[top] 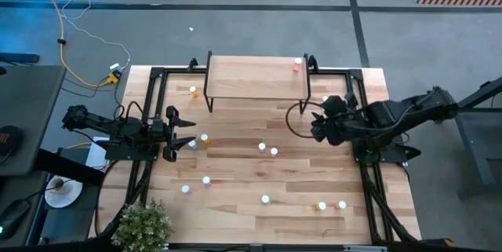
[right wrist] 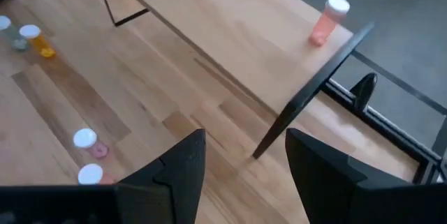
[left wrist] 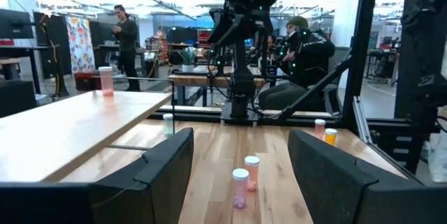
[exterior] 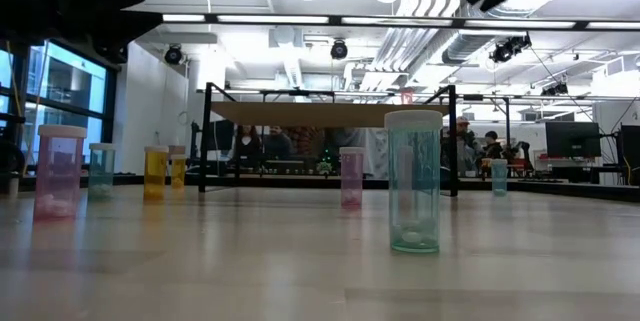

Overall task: Pick and place medicine bottles onto shelf by color
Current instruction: Put the middle orange pill bottle on the shelf

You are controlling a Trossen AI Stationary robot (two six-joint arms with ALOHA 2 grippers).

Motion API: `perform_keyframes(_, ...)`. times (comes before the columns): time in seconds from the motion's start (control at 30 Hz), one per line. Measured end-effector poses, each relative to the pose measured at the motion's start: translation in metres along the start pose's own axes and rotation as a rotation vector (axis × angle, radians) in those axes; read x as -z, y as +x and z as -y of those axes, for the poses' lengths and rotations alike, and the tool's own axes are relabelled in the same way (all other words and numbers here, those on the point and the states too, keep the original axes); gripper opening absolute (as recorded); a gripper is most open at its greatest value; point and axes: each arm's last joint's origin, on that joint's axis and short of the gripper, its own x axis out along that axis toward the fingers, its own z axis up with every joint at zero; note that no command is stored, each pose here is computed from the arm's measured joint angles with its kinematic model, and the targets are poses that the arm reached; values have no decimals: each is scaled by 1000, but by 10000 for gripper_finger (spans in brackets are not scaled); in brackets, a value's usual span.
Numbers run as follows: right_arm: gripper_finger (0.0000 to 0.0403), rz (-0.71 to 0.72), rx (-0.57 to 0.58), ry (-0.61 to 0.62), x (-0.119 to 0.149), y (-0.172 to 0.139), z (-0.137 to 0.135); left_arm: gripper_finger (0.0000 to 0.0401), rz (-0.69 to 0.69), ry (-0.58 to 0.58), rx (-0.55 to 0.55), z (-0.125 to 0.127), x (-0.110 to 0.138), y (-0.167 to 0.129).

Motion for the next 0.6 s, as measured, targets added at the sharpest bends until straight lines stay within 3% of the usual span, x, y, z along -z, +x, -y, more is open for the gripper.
perform_keyframes(0.13,190,26,13,40,18,2,-1,226,11,-5,2,0,-4,0)
perform_keyframes(0.37,190,130,28,74,41,0,-3,226,89,-27,2,-2,-36,-3)
perform_keyframes(0.6,190,187,-14,70,52,0,-11,226,-102,-22,-39,-3,-61,0)
